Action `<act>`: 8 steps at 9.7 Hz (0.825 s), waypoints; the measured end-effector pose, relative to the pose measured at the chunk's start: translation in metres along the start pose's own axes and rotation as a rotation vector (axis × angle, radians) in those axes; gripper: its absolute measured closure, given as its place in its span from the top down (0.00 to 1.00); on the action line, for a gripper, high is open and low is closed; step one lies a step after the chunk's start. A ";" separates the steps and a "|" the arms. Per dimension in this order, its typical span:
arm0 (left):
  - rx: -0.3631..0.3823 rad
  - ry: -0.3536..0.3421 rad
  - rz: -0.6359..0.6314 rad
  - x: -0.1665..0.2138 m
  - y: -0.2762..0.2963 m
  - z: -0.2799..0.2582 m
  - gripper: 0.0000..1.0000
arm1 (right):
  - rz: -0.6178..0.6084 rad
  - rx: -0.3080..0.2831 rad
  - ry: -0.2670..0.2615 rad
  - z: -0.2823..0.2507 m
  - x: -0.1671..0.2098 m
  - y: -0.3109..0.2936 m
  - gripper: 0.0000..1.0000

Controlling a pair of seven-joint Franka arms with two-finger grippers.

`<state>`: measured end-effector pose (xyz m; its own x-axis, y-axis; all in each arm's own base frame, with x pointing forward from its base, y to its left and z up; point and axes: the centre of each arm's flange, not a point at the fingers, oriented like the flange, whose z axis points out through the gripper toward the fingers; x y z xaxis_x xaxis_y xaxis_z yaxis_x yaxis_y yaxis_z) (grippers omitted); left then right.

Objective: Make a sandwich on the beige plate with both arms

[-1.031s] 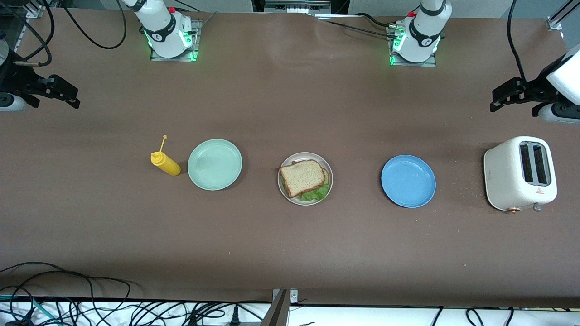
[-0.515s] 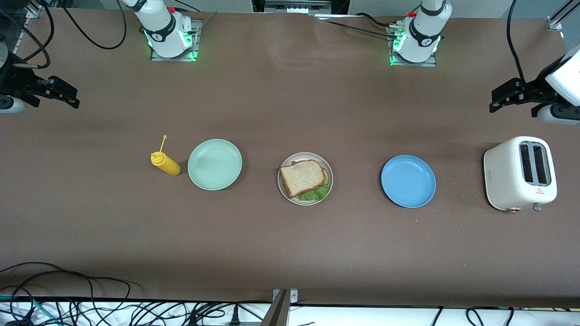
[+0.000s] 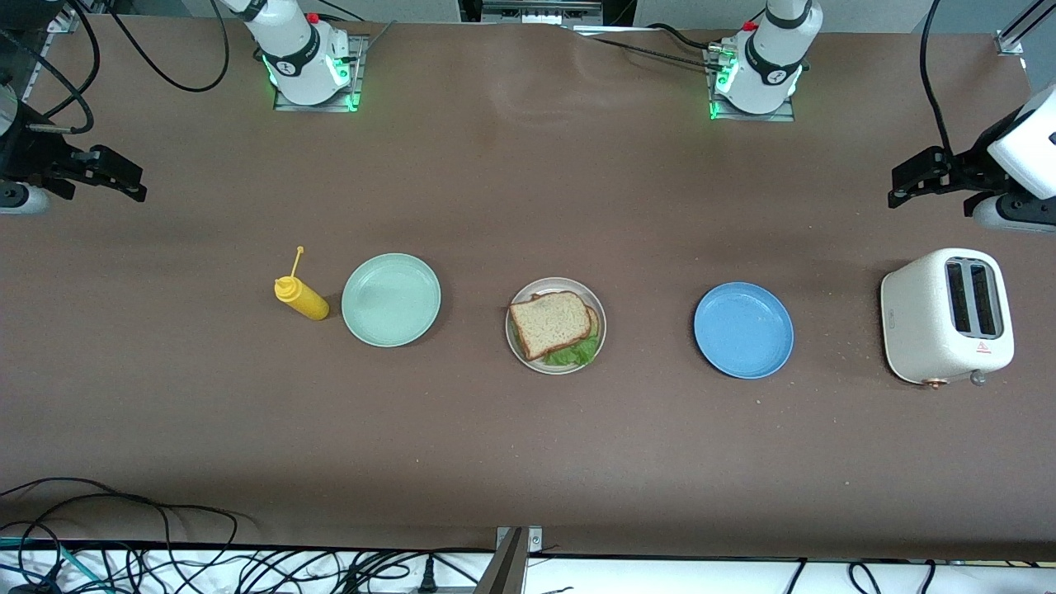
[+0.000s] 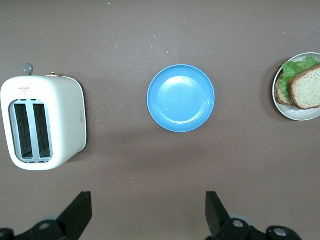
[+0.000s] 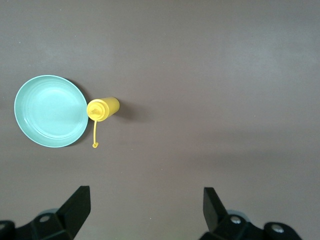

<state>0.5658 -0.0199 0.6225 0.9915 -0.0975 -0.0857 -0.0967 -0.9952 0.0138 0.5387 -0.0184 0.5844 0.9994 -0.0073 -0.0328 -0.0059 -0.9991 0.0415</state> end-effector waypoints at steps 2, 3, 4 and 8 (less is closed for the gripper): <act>0.000 0.000 0.001 0.000 0.001 0.000 1.00 | -0.002 -0.015 0.007 -0.004 0.000 0.001 1.00; 0.000 0.000 0.001 0.000 0.001 0.000 1.00 | -0.001 -0.016 0.008 -0.004 0.000 0.002 1.00; 0.000 0.000 0.001 0.000 0.001 0.000 1.00 | 0.000 -0.015 0.009 -0.004 0.000 0.002 1.00; 0.000 -0.001 0.003 0.001 0.002 0.001 1.00 | -0.020 -0.011 0.011 -0.005 0.001 -0.010 1.00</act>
<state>0.5661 -0.0217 0.6218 0.9911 -0.1009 -0.0866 -0.1000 -0.9949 0.0141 0.5396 -0.0087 0.5893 0.9997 0.0130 -0.0230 0.0142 -0.9985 0.0524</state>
